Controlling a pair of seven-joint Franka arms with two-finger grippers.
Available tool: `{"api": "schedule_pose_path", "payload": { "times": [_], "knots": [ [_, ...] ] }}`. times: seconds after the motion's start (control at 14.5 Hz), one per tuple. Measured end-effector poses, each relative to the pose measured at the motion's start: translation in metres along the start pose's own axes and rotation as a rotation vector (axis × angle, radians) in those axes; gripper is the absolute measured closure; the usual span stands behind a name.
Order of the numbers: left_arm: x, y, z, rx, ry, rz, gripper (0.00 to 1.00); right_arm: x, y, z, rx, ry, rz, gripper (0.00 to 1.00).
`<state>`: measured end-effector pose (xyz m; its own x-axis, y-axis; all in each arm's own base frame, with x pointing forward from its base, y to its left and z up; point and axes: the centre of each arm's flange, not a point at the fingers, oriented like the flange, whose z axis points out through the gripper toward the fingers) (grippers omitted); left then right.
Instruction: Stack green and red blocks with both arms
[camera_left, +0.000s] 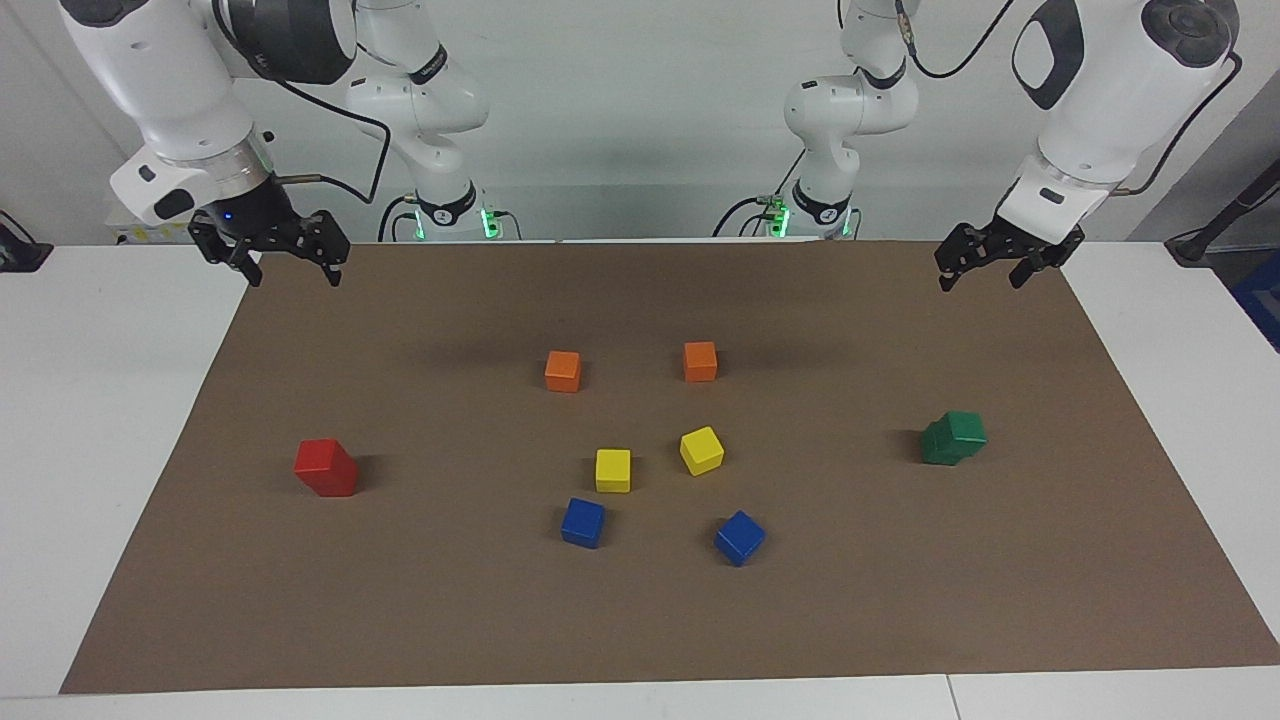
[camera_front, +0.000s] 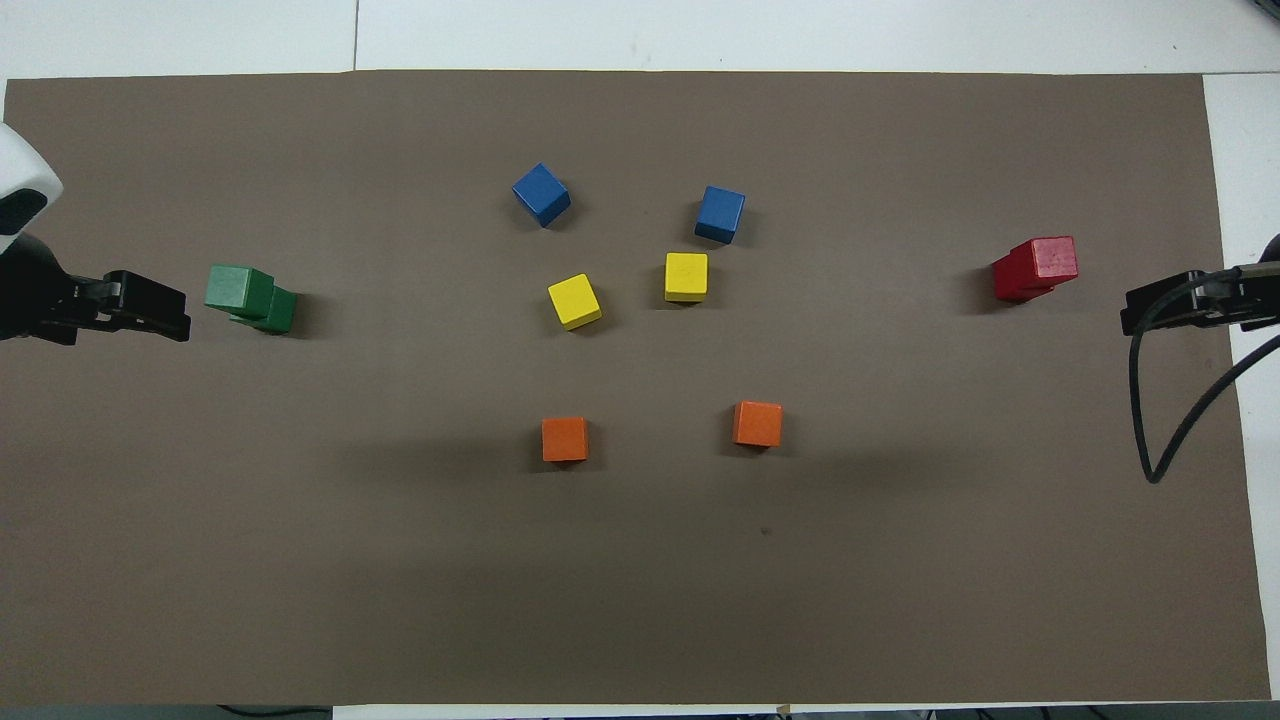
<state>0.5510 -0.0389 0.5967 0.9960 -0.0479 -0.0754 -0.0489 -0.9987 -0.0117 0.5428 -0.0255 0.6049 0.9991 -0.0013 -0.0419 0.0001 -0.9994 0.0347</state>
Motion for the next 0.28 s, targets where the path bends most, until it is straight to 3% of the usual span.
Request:
{"api": "schedule_pose_path", "payload": {
  "times": [0.28],
  "knots": [
    [0.0006, 0.0, -0.0005, 0.0, 0.005, 0.0, 0.0, 0.0, 0.0, 0.0, 0.0, 0.0, 0.0, 0.0]
  ]
}}
